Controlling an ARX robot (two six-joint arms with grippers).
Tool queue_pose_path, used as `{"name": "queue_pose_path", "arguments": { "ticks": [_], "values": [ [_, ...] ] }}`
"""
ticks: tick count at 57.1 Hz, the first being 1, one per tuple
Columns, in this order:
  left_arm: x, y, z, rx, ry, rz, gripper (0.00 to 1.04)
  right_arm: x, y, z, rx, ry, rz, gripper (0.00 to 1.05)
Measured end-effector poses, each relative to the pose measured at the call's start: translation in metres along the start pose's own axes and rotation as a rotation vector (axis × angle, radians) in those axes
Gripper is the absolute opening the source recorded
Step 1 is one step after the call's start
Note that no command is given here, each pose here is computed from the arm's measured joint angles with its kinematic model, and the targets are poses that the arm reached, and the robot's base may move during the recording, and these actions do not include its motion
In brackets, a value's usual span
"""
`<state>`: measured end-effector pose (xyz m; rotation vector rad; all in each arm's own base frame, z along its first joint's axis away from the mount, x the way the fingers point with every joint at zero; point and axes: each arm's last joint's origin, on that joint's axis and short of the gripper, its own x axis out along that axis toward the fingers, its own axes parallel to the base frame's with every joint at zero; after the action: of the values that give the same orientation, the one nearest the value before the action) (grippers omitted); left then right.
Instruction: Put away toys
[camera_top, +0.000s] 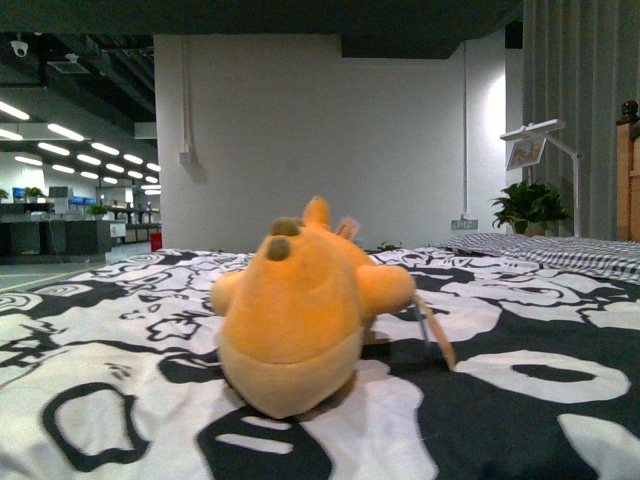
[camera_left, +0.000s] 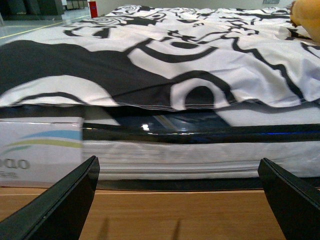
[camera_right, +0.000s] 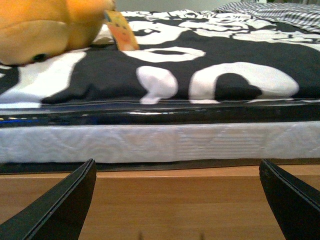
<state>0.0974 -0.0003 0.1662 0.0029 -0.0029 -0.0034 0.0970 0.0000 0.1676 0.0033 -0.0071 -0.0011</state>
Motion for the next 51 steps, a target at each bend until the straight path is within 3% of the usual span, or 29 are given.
{"name": "queue_pose_path", "arguments": {
  "ticks": [51],
  "values": [
    [0.0,0.0001,0.0001,0.0,-0.001,0.003,0.99,0.0,0.0001,0.0001,0.0,-0.002,0.005,0.98]
  ]
}}
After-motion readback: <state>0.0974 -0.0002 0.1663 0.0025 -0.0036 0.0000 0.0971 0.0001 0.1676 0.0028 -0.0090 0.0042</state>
